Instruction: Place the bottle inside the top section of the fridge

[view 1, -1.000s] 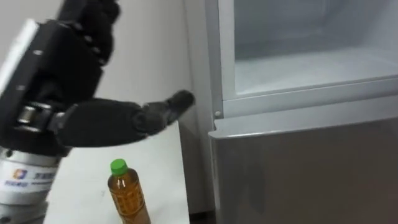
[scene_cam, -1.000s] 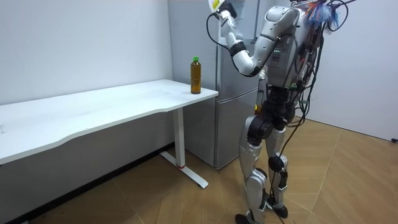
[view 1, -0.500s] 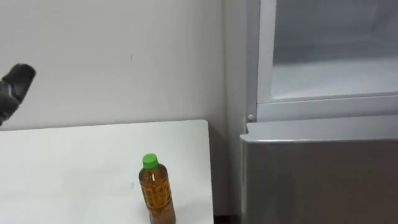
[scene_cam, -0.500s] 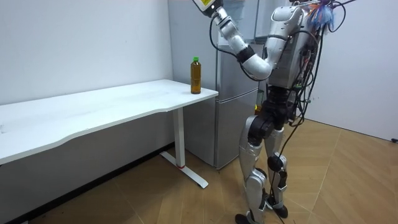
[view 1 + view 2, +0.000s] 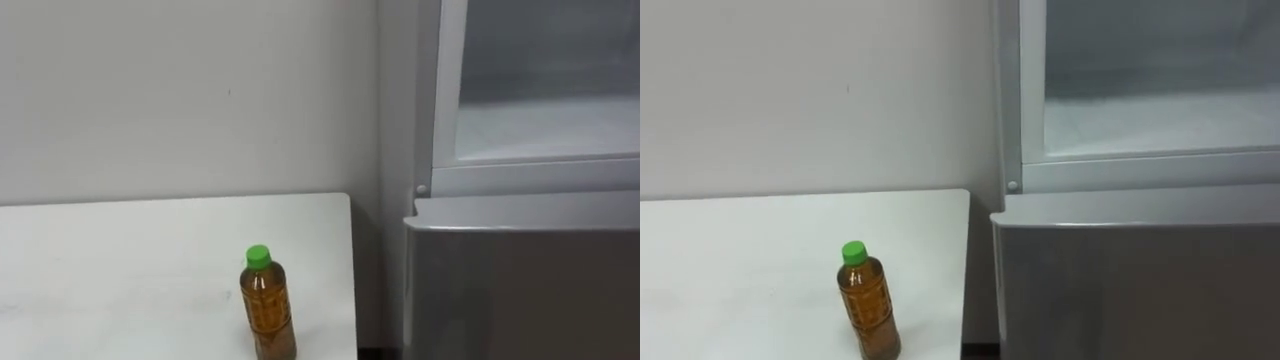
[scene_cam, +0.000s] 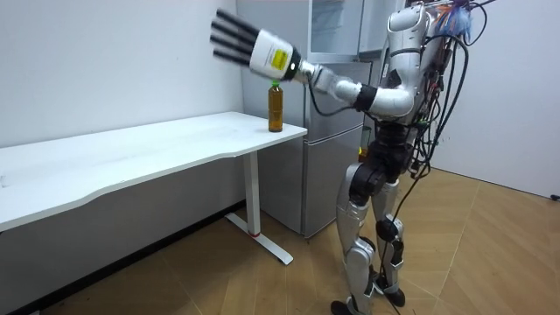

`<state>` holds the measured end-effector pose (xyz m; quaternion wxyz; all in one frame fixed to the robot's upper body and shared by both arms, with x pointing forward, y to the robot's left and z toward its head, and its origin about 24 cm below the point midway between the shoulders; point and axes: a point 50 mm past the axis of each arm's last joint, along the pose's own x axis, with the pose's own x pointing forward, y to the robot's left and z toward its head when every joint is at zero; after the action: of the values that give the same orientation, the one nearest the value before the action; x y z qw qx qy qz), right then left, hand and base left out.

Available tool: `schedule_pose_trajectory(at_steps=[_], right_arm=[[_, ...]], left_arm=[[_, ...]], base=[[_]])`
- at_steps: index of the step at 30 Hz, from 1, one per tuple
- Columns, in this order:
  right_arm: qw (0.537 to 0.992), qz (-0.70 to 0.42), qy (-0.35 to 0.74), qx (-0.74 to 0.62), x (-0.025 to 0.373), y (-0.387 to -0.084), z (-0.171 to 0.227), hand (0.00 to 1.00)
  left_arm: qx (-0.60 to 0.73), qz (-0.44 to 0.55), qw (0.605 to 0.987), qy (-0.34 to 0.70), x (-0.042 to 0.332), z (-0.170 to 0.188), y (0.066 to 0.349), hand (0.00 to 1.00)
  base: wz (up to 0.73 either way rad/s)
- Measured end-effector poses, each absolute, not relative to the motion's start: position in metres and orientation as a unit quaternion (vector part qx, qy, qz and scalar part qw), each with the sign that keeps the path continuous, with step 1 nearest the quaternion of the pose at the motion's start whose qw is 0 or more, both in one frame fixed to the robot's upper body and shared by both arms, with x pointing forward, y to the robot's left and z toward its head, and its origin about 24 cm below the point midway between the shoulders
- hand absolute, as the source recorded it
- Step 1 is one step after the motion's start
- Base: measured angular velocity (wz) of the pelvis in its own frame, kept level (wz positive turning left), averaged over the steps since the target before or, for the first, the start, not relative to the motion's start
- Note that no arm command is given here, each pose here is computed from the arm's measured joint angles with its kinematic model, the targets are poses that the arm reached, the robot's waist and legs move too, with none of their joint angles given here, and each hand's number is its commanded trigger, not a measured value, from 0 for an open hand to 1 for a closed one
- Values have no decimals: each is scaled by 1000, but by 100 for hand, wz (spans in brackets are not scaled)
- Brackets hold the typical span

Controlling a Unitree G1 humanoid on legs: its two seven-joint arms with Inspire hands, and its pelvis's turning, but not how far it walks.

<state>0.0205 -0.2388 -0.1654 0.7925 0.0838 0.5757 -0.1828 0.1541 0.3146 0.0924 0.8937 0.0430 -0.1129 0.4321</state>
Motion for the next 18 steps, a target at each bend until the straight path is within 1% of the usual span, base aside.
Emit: schedule_pose_trajectory(at_steps=[6, 8, 10, 11, 13, 14, 16, 18], right_arm=[[795, -175, 576, 78, 21, -239, -165, 0], [795, -174, 575, 82, 21, -239, -165, 0], [796, -173, 574, 84, 22, -239, -165, 0], [797, -172, 573, 83, 23, -239, -165, 0], [800, -169, 571, 79, 24, -239, -165, 0], [800, -169, 570, 79, 24, -239, -165, 0], [799, -169, 572, 77, 23, -239, -165, 0], [796, -171, 576, 77, 20, -240, -165, 0]], left_arm=[[2, 447, 894, 26, 139, 26, 312, 0], [-9, 448, 891, 70, 134, 6, 310, 0], [-25, 446, 885, 132, 126, -25, 305, 0], [-26, 443, 883, 150, 123, -33, 303, 0], [-25, 421, 877, 229, 108, -64, 289, 0], [-27, 415, 875, 247, 104, -71, 286, 0], [-33, 394, 862, 317, 83, -98, 274, 0], [-34, 380, 847, 371, 64, -116, 267, 0]], base=[[-1], [4], [4], [0], [0], [0], [0], [3]])
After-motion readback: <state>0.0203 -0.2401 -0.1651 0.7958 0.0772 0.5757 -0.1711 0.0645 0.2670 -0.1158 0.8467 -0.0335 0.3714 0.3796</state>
